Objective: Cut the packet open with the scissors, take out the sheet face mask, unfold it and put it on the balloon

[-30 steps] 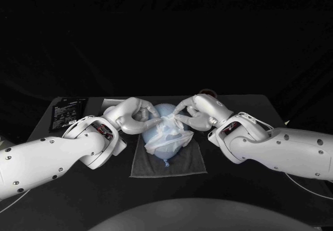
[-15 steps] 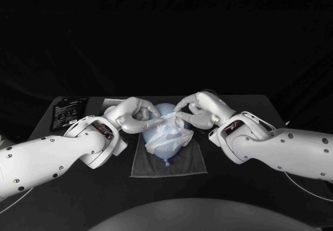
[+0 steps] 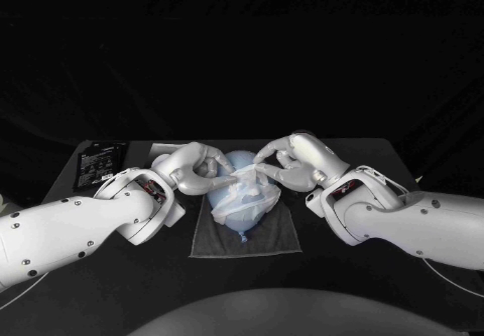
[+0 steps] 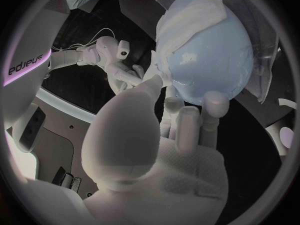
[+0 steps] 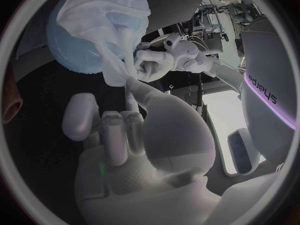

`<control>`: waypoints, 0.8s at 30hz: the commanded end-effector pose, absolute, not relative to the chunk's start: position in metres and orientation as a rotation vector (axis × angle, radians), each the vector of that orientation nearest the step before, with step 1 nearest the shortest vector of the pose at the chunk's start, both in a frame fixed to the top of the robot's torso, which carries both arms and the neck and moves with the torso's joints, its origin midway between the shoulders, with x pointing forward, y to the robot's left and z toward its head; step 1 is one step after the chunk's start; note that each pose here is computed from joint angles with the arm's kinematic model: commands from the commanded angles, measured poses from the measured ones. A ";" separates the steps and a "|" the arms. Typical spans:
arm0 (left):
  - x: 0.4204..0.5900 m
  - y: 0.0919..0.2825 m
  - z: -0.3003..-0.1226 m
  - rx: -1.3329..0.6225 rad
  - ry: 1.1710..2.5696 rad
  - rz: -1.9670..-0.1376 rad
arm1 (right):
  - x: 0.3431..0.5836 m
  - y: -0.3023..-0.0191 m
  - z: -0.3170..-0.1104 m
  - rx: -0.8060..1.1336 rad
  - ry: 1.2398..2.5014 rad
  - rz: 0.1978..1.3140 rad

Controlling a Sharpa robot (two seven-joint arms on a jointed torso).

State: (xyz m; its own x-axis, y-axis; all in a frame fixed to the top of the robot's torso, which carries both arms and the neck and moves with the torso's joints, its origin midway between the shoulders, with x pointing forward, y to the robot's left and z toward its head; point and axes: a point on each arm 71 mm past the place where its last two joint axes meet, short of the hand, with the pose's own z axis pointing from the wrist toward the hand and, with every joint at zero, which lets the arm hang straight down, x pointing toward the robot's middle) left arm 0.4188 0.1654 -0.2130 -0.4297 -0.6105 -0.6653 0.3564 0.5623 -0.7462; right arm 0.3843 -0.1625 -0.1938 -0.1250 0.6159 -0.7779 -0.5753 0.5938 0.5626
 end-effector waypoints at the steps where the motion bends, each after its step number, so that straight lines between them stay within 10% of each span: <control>1: 0.418 0.163 -0.214 -0.194 1.720 -1.090 | 0.380 -0.161 -0.189 0.024 1.315 1.038; 24: 0.416 0.159 -0.212 -0.154 1.705 -1.140 | 0.376 -0.158 -0.188 0.014 1.303 1.050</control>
State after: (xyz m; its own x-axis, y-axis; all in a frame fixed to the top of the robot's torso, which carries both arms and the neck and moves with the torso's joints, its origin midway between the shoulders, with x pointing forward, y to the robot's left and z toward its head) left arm 0.4180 0.1627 -0.2129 -0.4378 -0.5958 -0.6733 0.3722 0.5615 -0.7390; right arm 0.3765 -0.1586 -0.1891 -0.1191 0.6316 -0.7661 -0.5995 0.5693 0.5626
